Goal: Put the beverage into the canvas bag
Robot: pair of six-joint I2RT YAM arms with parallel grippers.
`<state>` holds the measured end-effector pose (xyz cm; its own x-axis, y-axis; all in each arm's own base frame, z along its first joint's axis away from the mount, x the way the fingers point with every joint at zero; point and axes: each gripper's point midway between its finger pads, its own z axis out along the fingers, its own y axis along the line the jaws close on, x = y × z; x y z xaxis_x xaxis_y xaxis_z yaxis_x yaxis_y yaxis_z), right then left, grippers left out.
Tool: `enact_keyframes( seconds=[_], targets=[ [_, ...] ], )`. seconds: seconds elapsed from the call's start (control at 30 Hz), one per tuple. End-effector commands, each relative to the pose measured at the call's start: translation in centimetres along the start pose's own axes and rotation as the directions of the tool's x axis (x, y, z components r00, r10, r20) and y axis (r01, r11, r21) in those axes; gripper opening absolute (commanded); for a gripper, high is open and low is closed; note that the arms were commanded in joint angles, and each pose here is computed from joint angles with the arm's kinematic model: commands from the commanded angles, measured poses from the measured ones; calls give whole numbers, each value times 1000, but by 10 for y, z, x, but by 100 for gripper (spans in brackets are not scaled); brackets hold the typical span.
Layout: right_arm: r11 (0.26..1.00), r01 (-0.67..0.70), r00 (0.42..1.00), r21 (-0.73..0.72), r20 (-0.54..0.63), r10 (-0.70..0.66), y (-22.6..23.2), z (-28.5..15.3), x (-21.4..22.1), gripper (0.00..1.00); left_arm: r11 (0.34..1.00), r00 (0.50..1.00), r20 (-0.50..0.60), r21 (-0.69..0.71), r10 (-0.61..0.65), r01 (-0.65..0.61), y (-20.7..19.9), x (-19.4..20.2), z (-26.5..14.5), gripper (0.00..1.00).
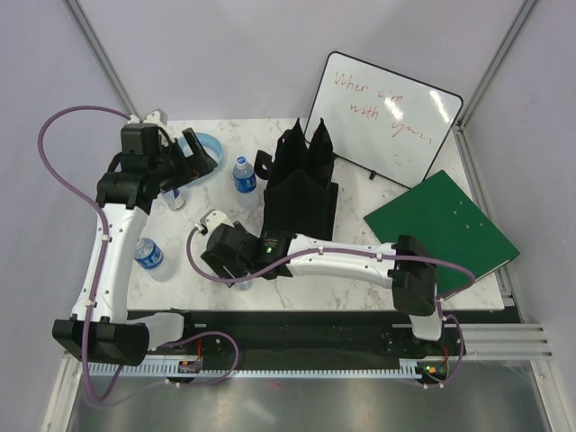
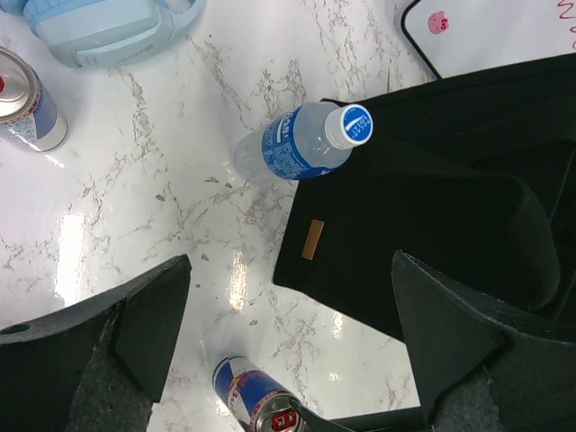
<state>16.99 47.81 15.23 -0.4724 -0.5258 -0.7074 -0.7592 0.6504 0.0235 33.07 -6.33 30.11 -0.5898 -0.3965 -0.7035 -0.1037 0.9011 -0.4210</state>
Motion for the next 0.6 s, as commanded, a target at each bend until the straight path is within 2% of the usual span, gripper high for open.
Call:
enact_keyframes(
  seconds=[0.0,0.27,0.57],
  targets=[
    [999,12,1000,35,-4,-12,-5,4,2,75,999,1000,30,42,-7,5,-8,-8,0,100],
    [1000,-13,998,10,64,12,-3,-22,-26,75,999,999,34,43,-14,12,-9,-10,3,100],
    [1000,-9,998,22,68,8,-6,-26,-27,76,999,999,37,39,-15,14,-8,-11,6,100]
  ],
)
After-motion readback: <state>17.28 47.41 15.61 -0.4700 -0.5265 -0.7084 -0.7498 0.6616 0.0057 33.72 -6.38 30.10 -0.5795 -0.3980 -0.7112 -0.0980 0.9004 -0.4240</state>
